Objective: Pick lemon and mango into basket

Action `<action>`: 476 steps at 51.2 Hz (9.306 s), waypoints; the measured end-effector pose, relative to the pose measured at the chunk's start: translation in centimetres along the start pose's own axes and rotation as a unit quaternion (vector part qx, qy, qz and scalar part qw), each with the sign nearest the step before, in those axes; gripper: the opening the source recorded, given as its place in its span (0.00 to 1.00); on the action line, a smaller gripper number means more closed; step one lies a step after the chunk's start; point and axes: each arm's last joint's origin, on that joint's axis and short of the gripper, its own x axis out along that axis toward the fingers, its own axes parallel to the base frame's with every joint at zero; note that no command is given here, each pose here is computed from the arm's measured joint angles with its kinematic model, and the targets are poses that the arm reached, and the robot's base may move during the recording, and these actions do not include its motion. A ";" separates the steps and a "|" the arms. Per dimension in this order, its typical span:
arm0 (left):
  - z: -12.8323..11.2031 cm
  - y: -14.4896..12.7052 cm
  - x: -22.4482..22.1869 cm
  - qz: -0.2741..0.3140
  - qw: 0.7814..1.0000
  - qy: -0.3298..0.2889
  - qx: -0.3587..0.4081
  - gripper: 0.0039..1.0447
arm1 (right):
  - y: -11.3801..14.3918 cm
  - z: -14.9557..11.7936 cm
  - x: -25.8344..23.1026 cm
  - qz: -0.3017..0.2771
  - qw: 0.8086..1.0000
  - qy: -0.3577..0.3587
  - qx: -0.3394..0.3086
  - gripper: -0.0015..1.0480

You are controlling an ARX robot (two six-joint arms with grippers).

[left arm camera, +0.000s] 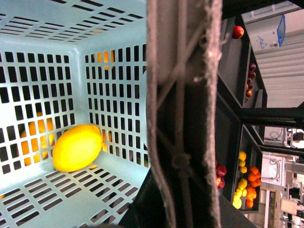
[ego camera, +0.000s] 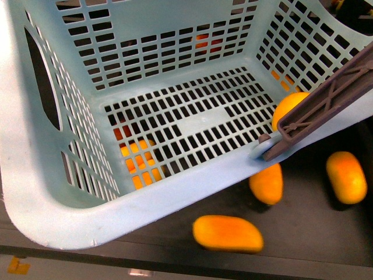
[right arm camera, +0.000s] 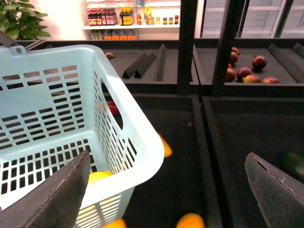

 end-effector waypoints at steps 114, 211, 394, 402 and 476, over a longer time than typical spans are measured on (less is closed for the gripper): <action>0.0 0.0 0.0 0.000 1.000 0.000 0.000 0.04 | -17.1 -19.5 12.0 -0.177 0.878 0.430 0.112 0.92; 0.0 0.0 0.0 0.000 1.000 0.000 0.001 0.04 | -17.9 -11.3 11.5 -0.130 0.919 0.330 0.171 0.56; 0.0 0.1 0.1 0.003 1.000 0.001 0.003 0.04 | 0.0 -1.0 -4.5 0.001 1.000 -0.014 0.001 0.02; 0.0 0.1 0.1 0.003 1.000 0.001 0.003 0.04 | 0.0 -1.1 -4.7 0.001 1.000 -0.013 0.001 0.02; 5.9 6.2 4.1 0.055 0.934 -0.328 -0.131 0.04 | 0.0 -1.4 -5.9 0.002 1.000 -0.011 0.000 0.92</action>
